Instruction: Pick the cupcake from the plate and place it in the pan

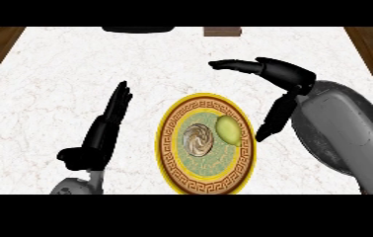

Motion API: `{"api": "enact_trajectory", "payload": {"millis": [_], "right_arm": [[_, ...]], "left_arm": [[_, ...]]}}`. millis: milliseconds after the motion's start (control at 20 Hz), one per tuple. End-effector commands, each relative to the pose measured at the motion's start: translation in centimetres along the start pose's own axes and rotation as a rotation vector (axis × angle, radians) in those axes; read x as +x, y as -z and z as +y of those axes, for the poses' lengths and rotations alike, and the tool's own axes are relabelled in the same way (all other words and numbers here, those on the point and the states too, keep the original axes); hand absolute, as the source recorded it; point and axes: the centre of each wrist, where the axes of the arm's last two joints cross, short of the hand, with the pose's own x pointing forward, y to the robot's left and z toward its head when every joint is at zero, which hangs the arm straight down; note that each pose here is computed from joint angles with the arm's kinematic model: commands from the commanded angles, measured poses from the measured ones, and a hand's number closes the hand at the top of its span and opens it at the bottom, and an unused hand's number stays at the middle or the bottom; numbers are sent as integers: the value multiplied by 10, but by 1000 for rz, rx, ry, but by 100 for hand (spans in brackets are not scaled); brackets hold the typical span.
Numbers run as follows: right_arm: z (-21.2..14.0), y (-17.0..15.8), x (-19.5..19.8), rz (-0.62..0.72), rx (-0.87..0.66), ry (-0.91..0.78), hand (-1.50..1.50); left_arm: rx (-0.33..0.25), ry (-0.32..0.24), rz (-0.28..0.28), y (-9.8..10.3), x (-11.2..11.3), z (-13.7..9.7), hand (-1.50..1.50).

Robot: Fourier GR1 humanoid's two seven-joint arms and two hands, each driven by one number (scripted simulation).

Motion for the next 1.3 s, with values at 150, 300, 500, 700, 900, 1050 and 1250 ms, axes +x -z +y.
{"api": "enact_trajectory", "payload": {"millis": [150,300,500,700,900,1050,1250], "right_arm": [[14,50,20,150,250,-257,-150],[62,68,24,167,346,-344,-150],[88,84,23,212,402,-454,-150],[93,57,10,257,435,-444,-150],[94,68,25,274,424,-435,-150],[102,74,1,292,443,-434,-150],[91,65,8,291,384,-416,-150]], "left_arm": [[-10,7,4,7,-9,-6,0],[-7,3,5,-4,6,9,0],[5,2,3,-1,1,9,0],[11,-7,13,-9,9,-3,0],[10,10,15,7,1,14,0],[17,7,-7,-7,-6,2,0],[1,2,-1,-4,4,3,0]]}}
